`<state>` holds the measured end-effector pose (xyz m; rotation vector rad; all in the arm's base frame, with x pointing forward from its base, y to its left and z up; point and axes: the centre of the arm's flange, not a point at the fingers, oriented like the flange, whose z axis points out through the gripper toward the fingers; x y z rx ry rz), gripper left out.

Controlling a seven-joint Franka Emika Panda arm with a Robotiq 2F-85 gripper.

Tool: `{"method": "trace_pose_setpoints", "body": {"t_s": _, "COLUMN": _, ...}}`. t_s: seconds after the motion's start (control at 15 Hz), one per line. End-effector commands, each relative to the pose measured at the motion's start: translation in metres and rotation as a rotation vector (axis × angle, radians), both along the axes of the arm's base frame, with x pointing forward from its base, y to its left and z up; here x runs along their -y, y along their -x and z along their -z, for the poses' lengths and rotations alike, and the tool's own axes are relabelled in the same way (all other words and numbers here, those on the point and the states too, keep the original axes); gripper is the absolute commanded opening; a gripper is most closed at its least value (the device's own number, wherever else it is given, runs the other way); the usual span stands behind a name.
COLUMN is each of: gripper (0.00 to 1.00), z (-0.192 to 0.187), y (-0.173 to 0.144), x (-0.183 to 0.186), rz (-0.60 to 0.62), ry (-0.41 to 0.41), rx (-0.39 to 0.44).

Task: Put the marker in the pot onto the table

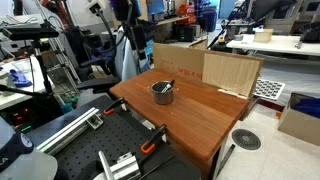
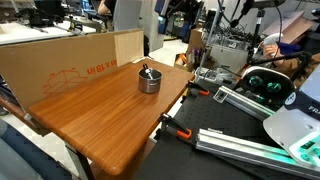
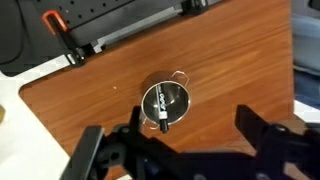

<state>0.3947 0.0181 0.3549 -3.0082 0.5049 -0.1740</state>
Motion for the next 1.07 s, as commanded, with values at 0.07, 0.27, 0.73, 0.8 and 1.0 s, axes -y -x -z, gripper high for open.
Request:
{"method": "trace_pose_setpoints", "body": {"t_s": 0.07, "gripper": 1.00, "z": 0.040, "y": -0.065, "x": -0.015, "rz": 0.086, "ry": 0.014, "rx": -0.043}}
{"method": "trace_pose_setpoints", "body": {"t_s": 0.27, "gripper": 1.00, "z": 0.064, "y": -0.093, "x": -0.020, "rz": 0.116, "ry": 0.046, "rx": -0.070}}
{"method": "trace_pose_setpoints", "body": {"t_s": 0.73, "gripper": 1.00, "z": 0.109, "y": -0.138, "x": -0.008, "rz": 0.168, "ry": 0.139, "rx": -0.117}}
{"method": "trace_pose_setpoints", "body": {"t_s": 0.8, "gripper": 1.00, "z": 0.115, "y": -0.143, "x": -0.007, "rz": 0.175, "ry": 0.151, "rx": -0.121}}
{"method": "trace_pose_setpoints", "body": {"t_s": 1.0, "gripper": 1.00, "z": 0.134, "y": -0.152, "x": -0.009, "rz": 0.179, "ry": 0.187, "rx": -0.132}}
